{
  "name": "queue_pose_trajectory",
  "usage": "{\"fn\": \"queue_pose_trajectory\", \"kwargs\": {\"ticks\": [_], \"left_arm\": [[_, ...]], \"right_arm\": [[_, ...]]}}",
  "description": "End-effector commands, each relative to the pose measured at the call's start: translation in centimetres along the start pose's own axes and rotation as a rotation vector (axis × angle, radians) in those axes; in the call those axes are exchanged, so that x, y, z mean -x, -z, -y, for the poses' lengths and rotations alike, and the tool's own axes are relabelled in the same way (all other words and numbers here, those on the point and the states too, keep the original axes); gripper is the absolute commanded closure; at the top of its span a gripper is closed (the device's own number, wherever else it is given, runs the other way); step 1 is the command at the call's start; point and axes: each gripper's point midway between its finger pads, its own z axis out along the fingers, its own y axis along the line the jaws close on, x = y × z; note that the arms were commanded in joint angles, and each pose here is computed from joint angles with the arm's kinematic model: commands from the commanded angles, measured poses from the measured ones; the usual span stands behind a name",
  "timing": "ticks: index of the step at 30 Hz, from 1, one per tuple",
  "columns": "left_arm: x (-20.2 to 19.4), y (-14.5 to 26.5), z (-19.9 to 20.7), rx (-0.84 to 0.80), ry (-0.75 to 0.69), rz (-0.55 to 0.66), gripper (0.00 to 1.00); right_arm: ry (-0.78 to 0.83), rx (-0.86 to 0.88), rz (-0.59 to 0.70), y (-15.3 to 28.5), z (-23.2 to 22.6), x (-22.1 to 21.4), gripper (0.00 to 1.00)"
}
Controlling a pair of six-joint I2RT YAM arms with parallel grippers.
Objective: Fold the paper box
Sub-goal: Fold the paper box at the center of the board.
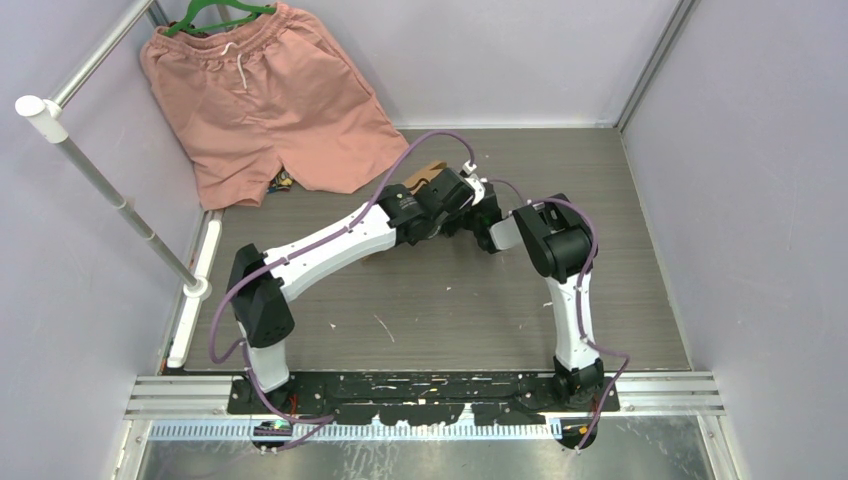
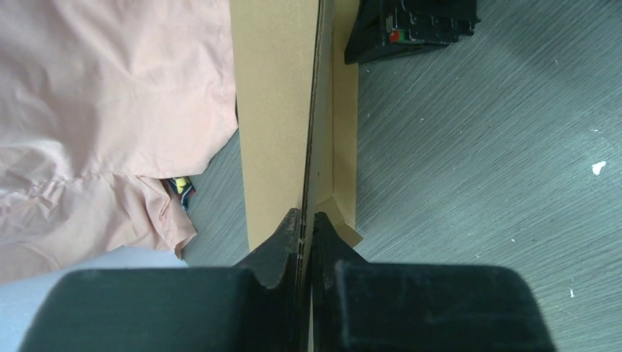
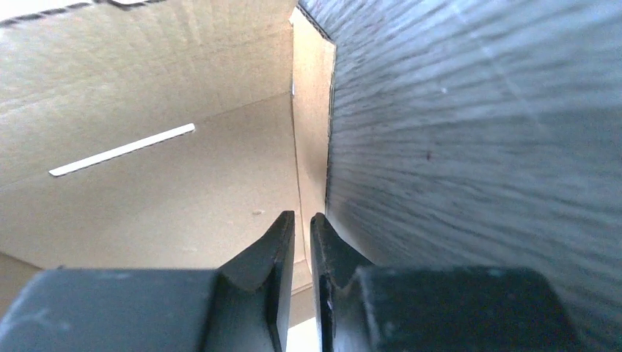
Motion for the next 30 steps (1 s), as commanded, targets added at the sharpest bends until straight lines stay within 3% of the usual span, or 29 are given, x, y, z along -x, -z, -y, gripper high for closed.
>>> {"fn": "queue_pose_trajectory", "kwargs": {"ticks": [1,18,30], "left_arm": [[0.3,-0.2,1.5,-0.053,0.031,0.012,0.95],[0.3,0.4,1.9,-0.062,0.034,0.018,0.95],[0.0,0.4,2.0,-0.055,0.029,0.011,0.94]], "right_arm": [[0.061,0.112,0.029,2.4,-5.0,1.1,0.79],[0.035,0.180,0.105,7.1,-7.0,7.0,0.77],[0.038,0.171,0.112,6.9,-7.1,8.6,0.77]]}}
